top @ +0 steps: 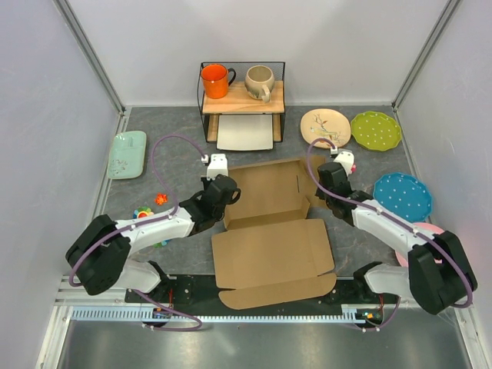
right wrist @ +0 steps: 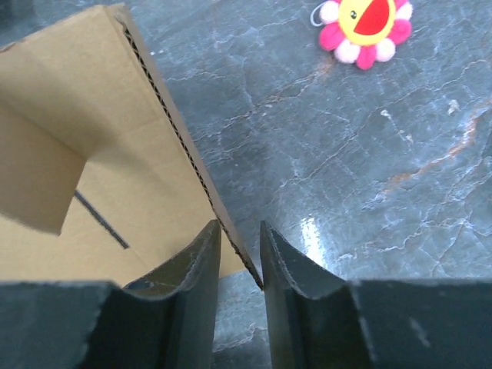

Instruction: Fold the paper box

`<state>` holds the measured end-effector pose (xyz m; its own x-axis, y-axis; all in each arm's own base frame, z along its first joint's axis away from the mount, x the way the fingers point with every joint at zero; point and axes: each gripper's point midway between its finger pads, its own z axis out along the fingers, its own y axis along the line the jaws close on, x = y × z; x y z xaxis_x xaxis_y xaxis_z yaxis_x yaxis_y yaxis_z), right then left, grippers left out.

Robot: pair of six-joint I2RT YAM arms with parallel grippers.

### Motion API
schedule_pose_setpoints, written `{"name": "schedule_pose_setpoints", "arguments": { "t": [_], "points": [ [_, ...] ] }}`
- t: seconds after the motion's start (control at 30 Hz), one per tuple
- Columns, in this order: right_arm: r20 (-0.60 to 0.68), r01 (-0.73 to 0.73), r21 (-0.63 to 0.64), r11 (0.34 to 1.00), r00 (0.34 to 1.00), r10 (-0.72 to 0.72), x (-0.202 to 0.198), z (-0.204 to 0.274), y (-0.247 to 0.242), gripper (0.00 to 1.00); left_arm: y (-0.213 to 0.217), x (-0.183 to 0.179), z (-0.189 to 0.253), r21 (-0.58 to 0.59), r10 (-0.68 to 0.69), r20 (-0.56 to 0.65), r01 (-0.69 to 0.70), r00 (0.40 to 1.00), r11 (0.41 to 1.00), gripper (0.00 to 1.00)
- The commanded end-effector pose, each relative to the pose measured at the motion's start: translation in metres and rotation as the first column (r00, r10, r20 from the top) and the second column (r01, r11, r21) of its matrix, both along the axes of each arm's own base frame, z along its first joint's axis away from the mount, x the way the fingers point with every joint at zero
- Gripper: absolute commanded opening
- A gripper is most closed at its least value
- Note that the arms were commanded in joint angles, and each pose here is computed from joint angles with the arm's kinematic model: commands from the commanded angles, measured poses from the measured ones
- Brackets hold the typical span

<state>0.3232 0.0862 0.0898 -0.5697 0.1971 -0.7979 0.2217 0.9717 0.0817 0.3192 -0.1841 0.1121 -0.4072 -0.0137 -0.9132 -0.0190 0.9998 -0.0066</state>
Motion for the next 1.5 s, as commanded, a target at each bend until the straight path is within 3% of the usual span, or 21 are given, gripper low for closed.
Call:
{"name": "schedule_pose_setpoints", "arguments": {
  "t": [0.0,0.3,0.5,0.73,0.9,0.93,1.13,1.33,1.47],
  "points": [
    [0.115,-0.066,0.108,0.992,0.992,0.053,0.006,0.027,0.017,0.3,0.007,-0.007,-0.008,0.035,-0.014,-0.017,0.015,1.0,0.999,0.02],
    [0.179,-0.182,0.215,0.96,0.973,0.144,-0.014,0.051,0.035,0.07,-0.004,0.004,0.013,-0.051,-0.054,0.156,0.063,0.986,0.997,0.02],
    [0.207,-0.342,0.281,0.897,0.934,0.291,-0.031,0.058,0.064,0.05,-0.015,0.017,0.013,0.002,-0.064,0.12,0.064,0.991,0.998,0.02],
    [0.186,-0.439,0.274,0.856,0.897,0.4,-0.049,0.044,0.084,0.07,-0.023,0.024,0.011,0.045,-0.094,0.126,0.089,0.987,0.995,0.02],
    [0.145,-0.459,0.261,0.85,0.889,0.435,-0.056,0.032,0.09,0.21,-0.021,0.024,0.009,0.055,-0.095,0.131,0.088,0.987,0.995,0.02],
    [0.142,-0.447,0.257,0.857,0.894,0.424,-0.055,0.032,0.088,0.31,-0.021,0.023,0.008,0.051,-0.096,0.136,0.09,0.986,0.995,0.02],
    [0.202,-0.409,0.23,0.883,0.908,0.367,-0.049,0.06,0.077,0.61,-0.016,0.021,0.008,0.053,-0.088,0.146,0.081,0.985,0.995,0.02],
    [0.345,-0.335,0.191,0.923,0.903,0.257,-0.041,0.129,0.054,0.77,-0.012,0.02,0.012,0.054,-0.082,0.165,0.074,0.983,0.996,0.02],
    [0.423,-0.21,0.166,0.964,0.898,0.123,-0.038,0.157,0.023,0.8,-0.01,0.019,0.012,0.055,-0.08,0.17,0.072,0.982,0.996,0.02]
  ]
}}
